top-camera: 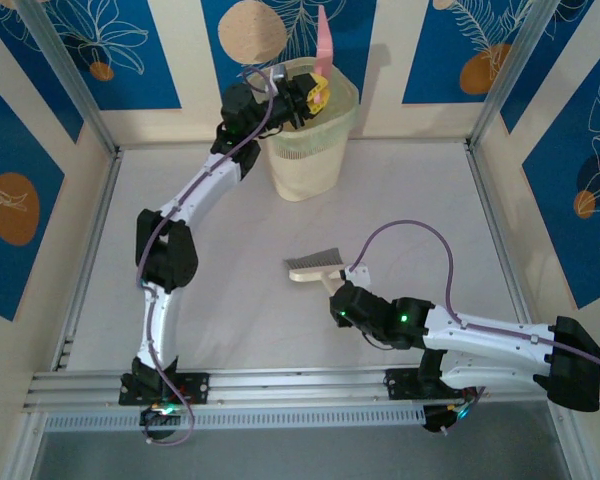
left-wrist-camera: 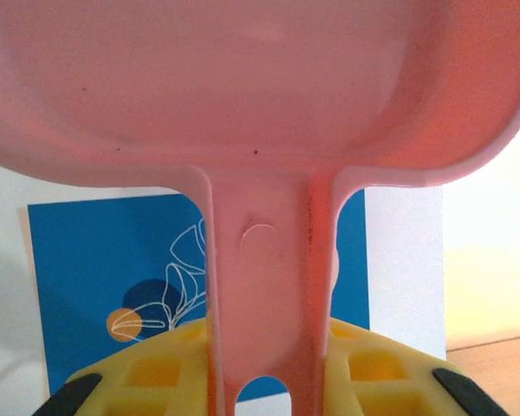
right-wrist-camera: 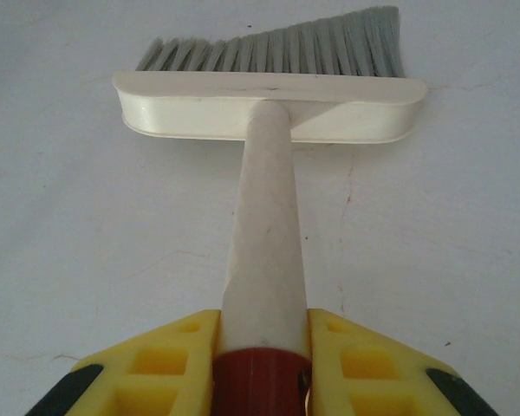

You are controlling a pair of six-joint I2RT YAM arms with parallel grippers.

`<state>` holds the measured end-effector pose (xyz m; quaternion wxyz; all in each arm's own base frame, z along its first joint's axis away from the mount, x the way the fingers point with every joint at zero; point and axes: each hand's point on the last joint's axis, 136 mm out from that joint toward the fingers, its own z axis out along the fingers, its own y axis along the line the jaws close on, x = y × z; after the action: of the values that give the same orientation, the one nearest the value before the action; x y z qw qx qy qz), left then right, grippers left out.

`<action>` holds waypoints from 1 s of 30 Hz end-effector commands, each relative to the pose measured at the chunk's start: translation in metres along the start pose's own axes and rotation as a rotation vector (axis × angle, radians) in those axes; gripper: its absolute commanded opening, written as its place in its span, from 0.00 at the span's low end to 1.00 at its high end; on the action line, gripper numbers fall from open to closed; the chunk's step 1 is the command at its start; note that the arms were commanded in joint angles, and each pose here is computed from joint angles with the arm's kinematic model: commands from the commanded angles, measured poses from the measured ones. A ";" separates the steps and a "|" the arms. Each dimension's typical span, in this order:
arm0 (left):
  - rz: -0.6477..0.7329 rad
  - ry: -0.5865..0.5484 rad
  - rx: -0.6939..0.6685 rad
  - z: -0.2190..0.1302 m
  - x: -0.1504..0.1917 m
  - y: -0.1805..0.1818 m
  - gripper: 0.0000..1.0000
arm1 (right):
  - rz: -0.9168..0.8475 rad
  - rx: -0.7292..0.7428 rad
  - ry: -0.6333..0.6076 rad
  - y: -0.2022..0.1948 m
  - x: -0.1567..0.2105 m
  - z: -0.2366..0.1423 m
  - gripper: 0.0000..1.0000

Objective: Sweep away the paper scraps from the table

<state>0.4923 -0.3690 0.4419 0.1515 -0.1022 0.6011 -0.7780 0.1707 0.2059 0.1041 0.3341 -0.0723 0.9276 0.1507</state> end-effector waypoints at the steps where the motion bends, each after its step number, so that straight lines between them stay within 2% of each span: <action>1: 0.162 0.108 0.058 -0.010 0.054 -0.061 0.00 | 0.014 0.010 0.014 -0.002 0.003 -0.001 0.00; 5: 0.199 0.133 0.010 -0.027 0.082 -0.054 0.00 | 0.015 0.007 -0.006 -0.002 0.000 -0.002 0.00; 11: 0.282 0.069 -0.131 -0.093 0.121 -0.016 0.00 | -0.021 -0.072 -0.066 0.012 -0.010 -0.004 0.00; 16: 0.350 0.044 -0.406 -0.174 0.160 0.037 0.00 | -0.106 -0.191 -0.111 0.039 -0.019 -0.006 0.00; 19: 0.473 0.015 -0.628 -0.230 0.176 0.050 0.00 | -0.149 -0.281 -0.165 0.059 -0.028 -0.007 0.00; 24: 0.594 -0.002 -0.934 -0.304 0.187 0.062 0.00 | -0.258 -0.446 -0.232 0.109 -0.042 -0.009 0.00; 30: 0.640 -0.029 -1.111 -0.355 0.182 0.070 0.00 | -0.425 -0.465 -0.199 0.172 -0.048 0.018 0.00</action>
<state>0.2205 -0.1611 0.3063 0.3239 -0.0080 0.8767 -0.3556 0.1756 0.3269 0.1174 0.3740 -0.2846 0.8488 0.2421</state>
